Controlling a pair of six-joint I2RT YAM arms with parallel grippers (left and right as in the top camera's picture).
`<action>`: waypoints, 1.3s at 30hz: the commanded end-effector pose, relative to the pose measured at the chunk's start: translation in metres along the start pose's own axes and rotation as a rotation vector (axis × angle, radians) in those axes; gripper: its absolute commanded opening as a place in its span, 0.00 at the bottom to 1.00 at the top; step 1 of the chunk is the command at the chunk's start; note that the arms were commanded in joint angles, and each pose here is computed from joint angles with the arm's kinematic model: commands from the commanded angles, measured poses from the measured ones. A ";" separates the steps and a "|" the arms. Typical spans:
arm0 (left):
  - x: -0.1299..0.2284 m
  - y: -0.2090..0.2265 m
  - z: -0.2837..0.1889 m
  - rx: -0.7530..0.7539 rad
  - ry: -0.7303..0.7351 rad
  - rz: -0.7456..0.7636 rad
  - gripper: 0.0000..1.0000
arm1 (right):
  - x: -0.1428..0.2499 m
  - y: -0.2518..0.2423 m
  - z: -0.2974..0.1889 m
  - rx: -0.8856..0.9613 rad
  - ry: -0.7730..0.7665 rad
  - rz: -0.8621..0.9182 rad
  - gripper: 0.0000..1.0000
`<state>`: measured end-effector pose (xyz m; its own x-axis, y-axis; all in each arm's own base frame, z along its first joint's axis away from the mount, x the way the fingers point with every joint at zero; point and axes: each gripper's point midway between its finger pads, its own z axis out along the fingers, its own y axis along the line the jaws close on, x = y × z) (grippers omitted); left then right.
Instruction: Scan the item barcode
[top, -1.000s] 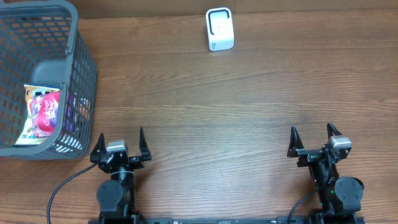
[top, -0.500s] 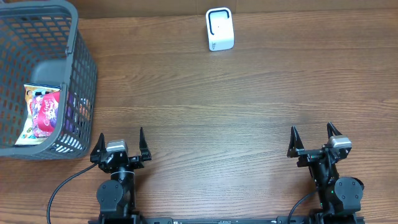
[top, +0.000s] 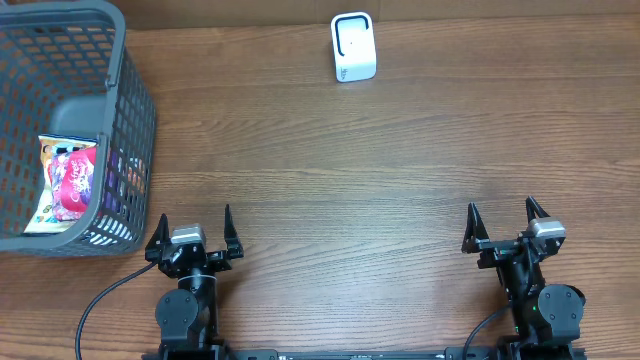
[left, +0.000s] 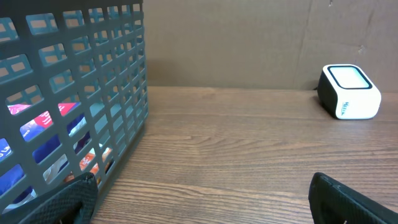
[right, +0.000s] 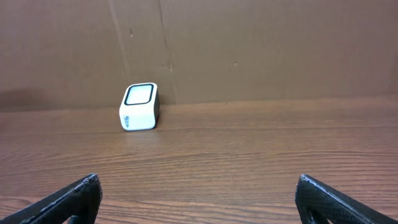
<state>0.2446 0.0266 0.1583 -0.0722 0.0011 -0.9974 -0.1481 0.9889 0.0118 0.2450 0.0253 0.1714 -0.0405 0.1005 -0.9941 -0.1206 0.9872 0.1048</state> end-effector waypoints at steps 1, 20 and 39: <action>-0.001 0.002 0.000 -0.008 -0.008 -0.011 1.00 | 0.001 0.000 0.000 0.001 -0.007 -0.005 1.00; -0.001 0.002 0.000 -0.008 -0.008 -0.011 1.00 | 0.001 0.000 0.000 0.001 -0.007 -0.005 1.00; -0.124 -0.091 -0.063 0.643 -0.417 -0.172 1.00 | 0.001 0.000 0.000 0.001 -0.007 -0.005 1.00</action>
<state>0.2263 -0.0488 0.2555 0.2622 -0.1901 -0.9461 0.3331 0.9380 -0.0961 0.2450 0.0253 0.1714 -0.0405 0.1002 -0.9941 -0.1207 0.9872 0.1044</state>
